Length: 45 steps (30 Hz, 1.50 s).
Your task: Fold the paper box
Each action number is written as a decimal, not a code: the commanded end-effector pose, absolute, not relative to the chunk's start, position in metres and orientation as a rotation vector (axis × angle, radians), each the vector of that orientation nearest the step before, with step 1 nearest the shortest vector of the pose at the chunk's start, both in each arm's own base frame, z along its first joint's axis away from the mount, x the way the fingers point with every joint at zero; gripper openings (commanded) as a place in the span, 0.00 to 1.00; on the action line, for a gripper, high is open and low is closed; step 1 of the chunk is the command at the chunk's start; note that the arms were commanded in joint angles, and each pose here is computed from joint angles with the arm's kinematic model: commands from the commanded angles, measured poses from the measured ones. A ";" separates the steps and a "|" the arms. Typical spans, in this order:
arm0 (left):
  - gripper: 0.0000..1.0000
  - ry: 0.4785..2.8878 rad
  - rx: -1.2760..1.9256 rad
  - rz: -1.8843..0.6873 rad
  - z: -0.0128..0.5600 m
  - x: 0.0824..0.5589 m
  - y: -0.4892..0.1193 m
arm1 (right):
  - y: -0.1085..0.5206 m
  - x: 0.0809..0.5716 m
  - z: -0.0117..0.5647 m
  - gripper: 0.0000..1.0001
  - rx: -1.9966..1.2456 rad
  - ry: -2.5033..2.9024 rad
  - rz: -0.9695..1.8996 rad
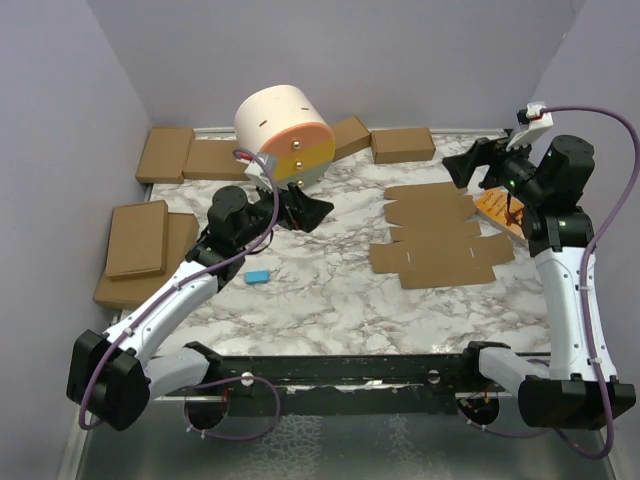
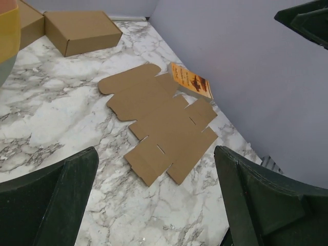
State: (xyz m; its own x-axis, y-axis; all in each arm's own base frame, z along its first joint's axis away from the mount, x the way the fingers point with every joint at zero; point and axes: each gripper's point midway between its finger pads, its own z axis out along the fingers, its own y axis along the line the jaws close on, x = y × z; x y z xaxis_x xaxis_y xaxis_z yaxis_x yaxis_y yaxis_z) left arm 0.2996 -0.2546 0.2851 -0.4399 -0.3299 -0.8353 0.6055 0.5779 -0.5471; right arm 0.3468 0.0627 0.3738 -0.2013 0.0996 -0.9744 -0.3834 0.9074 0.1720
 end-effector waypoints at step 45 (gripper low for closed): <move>0.90 1.903 0.060 -1.246 0.177 0.307 -0.302 | 0.099 0.339 0.200 0.99 -0.552 1.852 0.905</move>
